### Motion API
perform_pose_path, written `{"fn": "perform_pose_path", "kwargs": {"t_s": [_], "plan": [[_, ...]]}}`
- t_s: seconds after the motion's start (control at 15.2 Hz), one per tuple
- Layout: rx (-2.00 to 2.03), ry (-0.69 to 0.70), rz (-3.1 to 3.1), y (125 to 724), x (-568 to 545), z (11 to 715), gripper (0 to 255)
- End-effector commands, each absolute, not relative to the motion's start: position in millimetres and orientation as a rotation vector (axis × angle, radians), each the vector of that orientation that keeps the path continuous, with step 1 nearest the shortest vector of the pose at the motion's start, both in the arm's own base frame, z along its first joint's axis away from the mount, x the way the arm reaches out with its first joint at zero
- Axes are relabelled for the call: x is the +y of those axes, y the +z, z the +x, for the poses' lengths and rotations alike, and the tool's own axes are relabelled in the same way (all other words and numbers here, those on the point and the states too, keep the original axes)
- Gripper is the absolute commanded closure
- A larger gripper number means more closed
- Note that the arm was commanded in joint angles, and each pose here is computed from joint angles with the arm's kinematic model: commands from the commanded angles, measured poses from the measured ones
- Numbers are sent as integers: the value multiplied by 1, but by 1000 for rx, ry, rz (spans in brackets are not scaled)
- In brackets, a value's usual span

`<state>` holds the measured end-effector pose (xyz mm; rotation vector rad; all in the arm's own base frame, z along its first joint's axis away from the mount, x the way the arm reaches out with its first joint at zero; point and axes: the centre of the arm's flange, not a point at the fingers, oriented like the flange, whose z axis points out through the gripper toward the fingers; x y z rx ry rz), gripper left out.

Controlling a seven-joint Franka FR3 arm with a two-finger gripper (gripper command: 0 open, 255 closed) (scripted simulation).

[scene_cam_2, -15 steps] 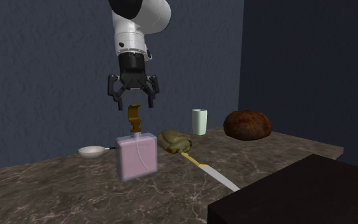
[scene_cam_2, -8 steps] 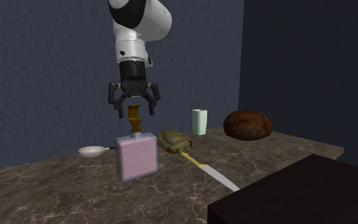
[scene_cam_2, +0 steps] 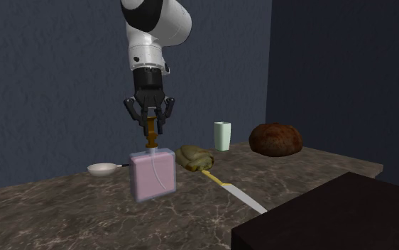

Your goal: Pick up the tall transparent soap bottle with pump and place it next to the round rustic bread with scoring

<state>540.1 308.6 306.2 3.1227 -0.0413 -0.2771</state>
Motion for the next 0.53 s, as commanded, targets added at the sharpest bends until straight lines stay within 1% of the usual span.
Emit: {"fn": "perform_pose_path", "kwargs": {"t_s": [0.0,0.33,0.46], "plan": [[-41,-278,3122,306,309,540,255],[-41,-278,3122,306,309,540,255],[-41,-278,3122,316,309,540,255]]}}
